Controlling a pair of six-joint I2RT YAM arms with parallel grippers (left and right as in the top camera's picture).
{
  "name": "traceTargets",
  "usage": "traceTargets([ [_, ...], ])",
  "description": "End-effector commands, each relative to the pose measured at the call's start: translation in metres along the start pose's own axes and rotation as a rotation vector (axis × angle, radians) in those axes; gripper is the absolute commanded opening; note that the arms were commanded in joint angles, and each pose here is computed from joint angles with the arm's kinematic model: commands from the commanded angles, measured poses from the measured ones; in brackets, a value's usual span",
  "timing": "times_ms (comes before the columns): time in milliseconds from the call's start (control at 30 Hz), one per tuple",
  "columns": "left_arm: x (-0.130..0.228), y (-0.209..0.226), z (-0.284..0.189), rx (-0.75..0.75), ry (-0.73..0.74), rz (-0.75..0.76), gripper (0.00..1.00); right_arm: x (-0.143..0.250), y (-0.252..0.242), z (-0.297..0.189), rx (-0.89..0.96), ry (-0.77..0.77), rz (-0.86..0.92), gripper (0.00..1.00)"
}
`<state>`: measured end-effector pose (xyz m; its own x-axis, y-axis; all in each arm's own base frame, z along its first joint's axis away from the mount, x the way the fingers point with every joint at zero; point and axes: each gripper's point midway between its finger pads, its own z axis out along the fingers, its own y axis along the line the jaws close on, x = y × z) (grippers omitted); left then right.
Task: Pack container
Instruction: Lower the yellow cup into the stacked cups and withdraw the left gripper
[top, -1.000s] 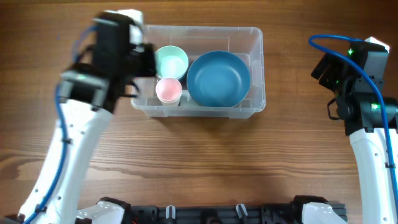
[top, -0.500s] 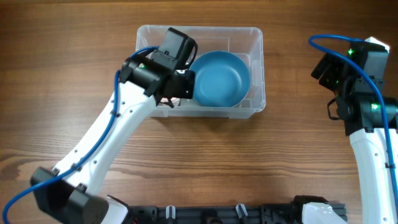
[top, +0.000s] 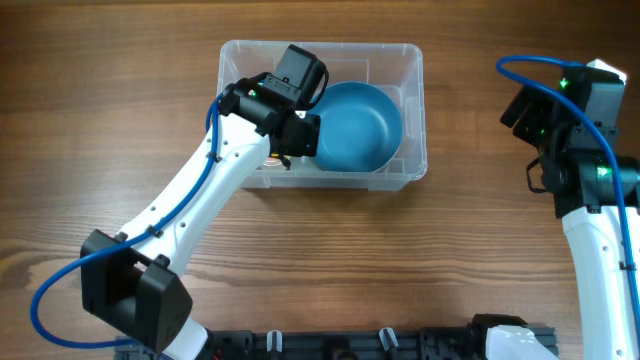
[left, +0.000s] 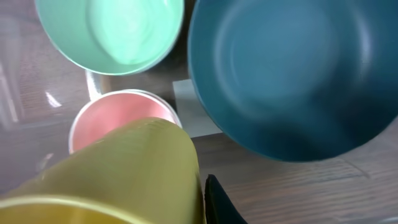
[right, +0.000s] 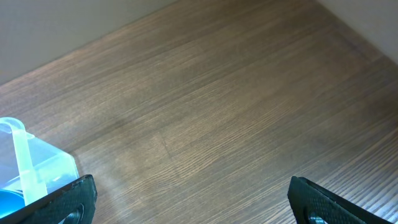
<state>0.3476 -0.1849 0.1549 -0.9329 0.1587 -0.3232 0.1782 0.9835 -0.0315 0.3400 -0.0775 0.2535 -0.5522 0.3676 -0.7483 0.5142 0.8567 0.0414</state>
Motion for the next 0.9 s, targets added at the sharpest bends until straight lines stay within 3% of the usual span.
traceTargets([
  [0, -0.005, 0.017, 0.000, -0.072, -0.020, -0.022, 0.11, -0.004, -0.002, -0.001, 0.012, -0.012, 0.016, 0.99],
  [167, -0.008, 0.030, 0.001, -0.080, -0.019, -0.057, 0.12, -0.004, -0.002, -0.001, 0.012, -0.012, 0.016, 1.00],
  [233, -0.008, 0.032, 0.001, -0.083, -0.015, -0.060, 0.17, -0.004, -0.002, -0.001, 0.012, -0.012, 0.016, 1.00],
  [300, -0.007, 0.033, 0.001, -0.084, -0.012, -0.060, 0.39, -0.004, -0.002, -0.001, 0.012, -0.012, 0.016, 1.00],
  [333, -0.008, 0.034, 0.001, -0.086, -0.015, -0.063, 0.55, -0.004, -0.002, -0.001, 0.012, -0.012, 0.016, 1.00],
  [400, -0.015, 0.042, -0.004, -0.094, -0.045, -0.085, 0.60, -0.004, -0.002, -0.001, 0.012, -0.012, 0.016, 1.00],
  [500, -0.035, 0.085, -0.035, -0.103, -0.145, -0.239, 0.86, -0.004, -0.002, -0.001, 0.012, -0.012, 0.016, 1.00],
  [567, -0.042, 0.117, -0.052, -0.122, -0.201, -0.332, 0.93, -0.004, -0.002, -0.001, 0.012, -0.012, 0.016, 1.00],
  [633, -0.042, 0.158, -0.070, -0.156, -0.249, -0.430, 0.93, -0.004, -0.002, -0.001, 0.012, -0.012, 0.016, 1.00],
  [700, -0.038, 0.194, -0.082, -0.193, -0.279, -0.516, 1.00, -0.004, -0.002, -0.001, 0.012, -0.012, 0.016, 1.00],
  [867, -0.022, 0.248, -0.091, -0.258, -0.282, -0.646, 1.00, -0.004, -0.002, -0.001, 0.012, -0.012, 0.016, 1.00],
])
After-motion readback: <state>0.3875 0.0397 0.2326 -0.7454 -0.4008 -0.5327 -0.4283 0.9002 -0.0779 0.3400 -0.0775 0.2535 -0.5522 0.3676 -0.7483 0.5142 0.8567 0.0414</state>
